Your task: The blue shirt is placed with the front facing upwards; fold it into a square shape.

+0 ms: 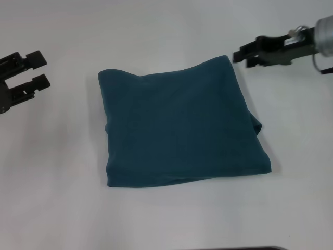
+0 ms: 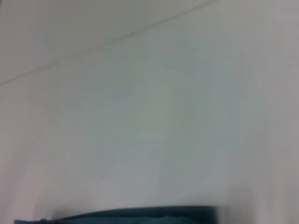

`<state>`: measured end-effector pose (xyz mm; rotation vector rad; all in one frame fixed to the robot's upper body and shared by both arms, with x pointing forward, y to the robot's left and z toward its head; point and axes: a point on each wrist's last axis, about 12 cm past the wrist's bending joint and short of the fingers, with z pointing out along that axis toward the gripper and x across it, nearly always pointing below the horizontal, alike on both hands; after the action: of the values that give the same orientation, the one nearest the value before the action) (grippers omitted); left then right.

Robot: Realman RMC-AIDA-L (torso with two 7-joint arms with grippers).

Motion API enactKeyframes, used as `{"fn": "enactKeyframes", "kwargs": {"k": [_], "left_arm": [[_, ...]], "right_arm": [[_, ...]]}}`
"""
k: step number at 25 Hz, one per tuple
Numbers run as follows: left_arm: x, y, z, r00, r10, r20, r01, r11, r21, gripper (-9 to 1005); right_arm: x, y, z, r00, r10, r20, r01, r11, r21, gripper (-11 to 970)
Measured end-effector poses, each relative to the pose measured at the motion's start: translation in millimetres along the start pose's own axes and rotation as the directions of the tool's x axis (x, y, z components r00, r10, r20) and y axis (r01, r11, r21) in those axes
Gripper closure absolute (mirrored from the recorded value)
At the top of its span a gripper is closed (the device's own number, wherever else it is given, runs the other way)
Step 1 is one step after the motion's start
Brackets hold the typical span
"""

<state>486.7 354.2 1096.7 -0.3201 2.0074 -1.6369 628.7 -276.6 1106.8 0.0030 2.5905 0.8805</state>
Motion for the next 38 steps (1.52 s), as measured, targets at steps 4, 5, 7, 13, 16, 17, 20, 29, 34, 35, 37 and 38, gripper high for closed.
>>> {"fn": "enactKeyframes", "kwargs": {"k": [4,5,7,13,16,17,20,29,34,35,37,38], "left_arm": [[-1,-0.8,1,1.0,0.003,-0.003,-0.003,1.0,0.003,261],[-1,-1.0,2,1.0,0.004,-0.004,-0.004,1.0,0.003,261],[-1,-1.3,2,1.0,0.005,-0.007,-0.005,1.0,0.003,262],[-2,-5.4,-1,0.996,0.088,-0.023,-0.088,0.996,0.019,263],[-3,-7.9,-3,0.983,0.181,-0.034,-0.18,0.983,0.034,263],[-2,-8.6,-4,0.976,0.212,-0.038,-0.211,0.977,0.041,263],[0,-11.0,-5,0.952,0.302,-0.052,-0.299,0.952,0.066,262],[21,-6.7,-9,0.817,0.566,-0.111,-0.551,0.823,0.14,261],[53,7.7,-14,0.704,0.707,-0.067,-0.693,0.704,0.155,262],[57,9.8,-15,0.697,0.714,-0.062,-0.701,0.697,0.147,262],[63,13.2,-16,0.693,0.718,-0.067,-0.707,0.695,0.135,263],[65,14.7,-17,0.696,0.713,-0.084,-0.701,0.7,0.136,263]], "right_arm": [[-12,-8.7,-23,1.0,-0.009,0.025,0.009,1.0,0.007,548],[-14,-9.7,-30,0.999,-0.017,0.035,0.017,1.0,0.002,508],[-15,-10.0,-40,0.997,-0.042,0.063,0.044,0.999,-0.024,427],[-5,-4.9,-57,0.973,-0.184,0.142,0.209,0.959,-0.192,236],[2,-2.7,-62,0.95,-0.261,0.17,0.297,0.923,-0.244,111],[5,-1.7,-63,0.938,-0.296,0.182,0.336,0.905,-0.262,70],[11,-1.5,-65,0.915,-0.347,0.207,0.396,0.872,-0.287,30],[48,7.2,-58,0.796,-0.562,0.225,0.603,0.701,-0.38,36],[100,1.1,-40,0.71,-0.647,0.277,0.7,0.603,-0.384,36],[108,-0.8,-38,0.705,-0.652,0.281,0.704,0.592,-0.394,35],[122,-3.6,-33,0.721,-0.64,0.267,0.682,0.587,-0.436,35],[128,-4.8,-31,0.734,-0.63,0.253,0.664,0.59,-0.459,35]]}}
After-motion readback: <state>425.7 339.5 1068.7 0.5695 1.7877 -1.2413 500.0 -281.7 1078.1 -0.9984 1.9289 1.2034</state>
